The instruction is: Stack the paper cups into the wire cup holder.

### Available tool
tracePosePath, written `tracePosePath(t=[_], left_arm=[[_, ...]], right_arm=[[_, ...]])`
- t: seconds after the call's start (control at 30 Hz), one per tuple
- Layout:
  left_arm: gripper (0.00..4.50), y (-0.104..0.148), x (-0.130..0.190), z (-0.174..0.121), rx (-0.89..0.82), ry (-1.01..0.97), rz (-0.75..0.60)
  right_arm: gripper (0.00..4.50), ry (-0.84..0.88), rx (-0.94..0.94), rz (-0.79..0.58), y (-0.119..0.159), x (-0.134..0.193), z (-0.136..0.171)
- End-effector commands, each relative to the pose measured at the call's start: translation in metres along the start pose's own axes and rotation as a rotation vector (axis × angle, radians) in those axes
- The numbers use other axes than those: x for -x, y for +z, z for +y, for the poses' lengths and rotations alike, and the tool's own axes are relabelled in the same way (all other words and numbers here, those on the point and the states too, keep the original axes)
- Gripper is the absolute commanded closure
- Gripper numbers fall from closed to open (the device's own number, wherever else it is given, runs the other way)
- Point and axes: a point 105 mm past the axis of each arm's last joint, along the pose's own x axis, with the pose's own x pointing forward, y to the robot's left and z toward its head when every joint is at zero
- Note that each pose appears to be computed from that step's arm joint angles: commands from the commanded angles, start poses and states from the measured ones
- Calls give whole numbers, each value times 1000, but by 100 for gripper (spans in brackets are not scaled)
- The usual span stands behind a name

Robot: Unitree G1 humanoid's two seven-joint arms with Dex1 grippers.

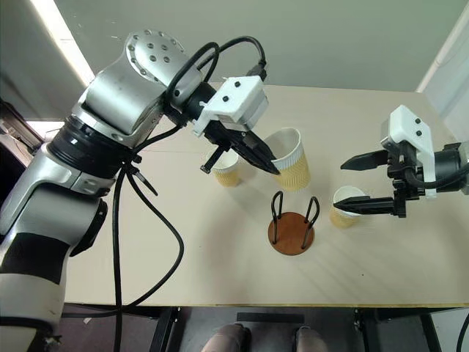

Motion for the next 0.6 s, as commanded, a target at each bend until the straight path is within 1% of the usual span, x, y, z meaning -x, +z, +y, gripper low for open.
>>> tracePosePath(t=[0.03,0.13,0.4,0.6], left_arm=[[450,15,-3,-3,-61,-61,-23],[450,15,-8,-5,-60,-84,-28],[450,14,-19,-11,-62,-138,-33],[450,4,-27,-19,-63,-184,0]], right_arm=[[4,-98,71,-80,29,22,-6],[4,-149,82,-119,41,34,-12],[4,-195,90,-82,41,48,-13],[4,-210,81,-59,40,53,-9]])
